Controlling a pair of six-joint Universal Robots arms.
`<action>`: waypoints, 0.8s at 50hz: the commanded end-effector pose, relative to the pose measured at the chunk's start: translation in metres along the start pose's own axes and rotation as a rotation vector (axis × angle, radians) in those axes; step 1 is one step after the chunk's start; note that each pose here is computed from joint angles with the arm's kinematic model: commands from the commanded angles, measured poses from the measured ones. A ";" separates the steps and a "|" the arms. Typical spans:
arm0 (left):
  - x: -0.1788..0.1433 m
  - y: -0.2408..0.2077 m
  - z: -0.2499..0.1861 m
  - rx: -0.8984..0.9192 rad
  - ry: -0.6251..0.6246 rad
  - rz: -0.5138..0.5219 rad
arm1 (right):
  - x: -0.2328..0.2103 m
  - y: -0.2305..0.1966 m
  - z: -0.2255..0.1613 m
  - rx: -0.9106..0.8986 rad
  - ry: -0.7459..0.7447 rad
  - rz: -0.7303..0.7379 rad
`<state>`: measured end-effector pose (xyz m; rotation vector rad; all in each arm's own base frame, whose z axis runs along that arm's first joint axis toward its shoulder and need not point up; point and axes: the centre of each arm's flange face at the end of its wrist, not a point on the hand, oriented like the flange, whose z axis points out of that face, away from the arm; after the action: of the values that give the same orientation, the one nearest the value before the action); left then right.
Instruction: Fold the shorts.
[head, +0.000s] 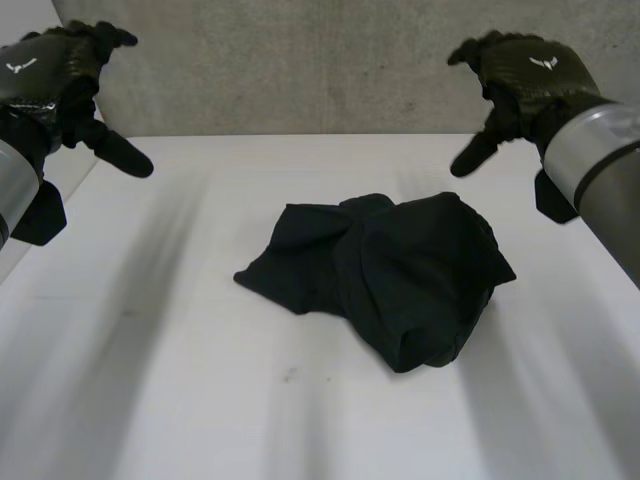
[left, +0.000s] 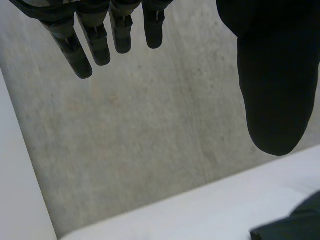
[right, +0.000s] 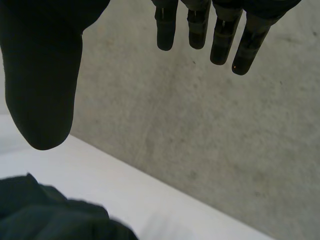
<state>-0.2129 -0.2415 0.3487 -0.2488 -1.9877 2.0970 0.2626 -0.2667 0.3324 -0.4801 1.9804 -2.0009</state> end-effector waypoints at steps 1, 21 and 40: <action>0.003 0.003 -0.004 -0.107 0.003 -0.008 | 0.004 0.011 -0.008 -0.043 0.044 -0.012; 0.005 0.005 -0.008 -0.114 0.012 -0.009 | 0.006 0.003 -0.009 0.003 0.055 -0.017; 0.129 0.066 0.026 -0.043 0.366 0.005 | 0.073 0.076 0.036 -0.207 0.072 -0.197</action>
<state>-0.2982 -0.2292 0.3099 -0.4990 -1.8902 1.9009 0.2069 -0.3120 0.2996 -0.6362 2.2513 -2.1563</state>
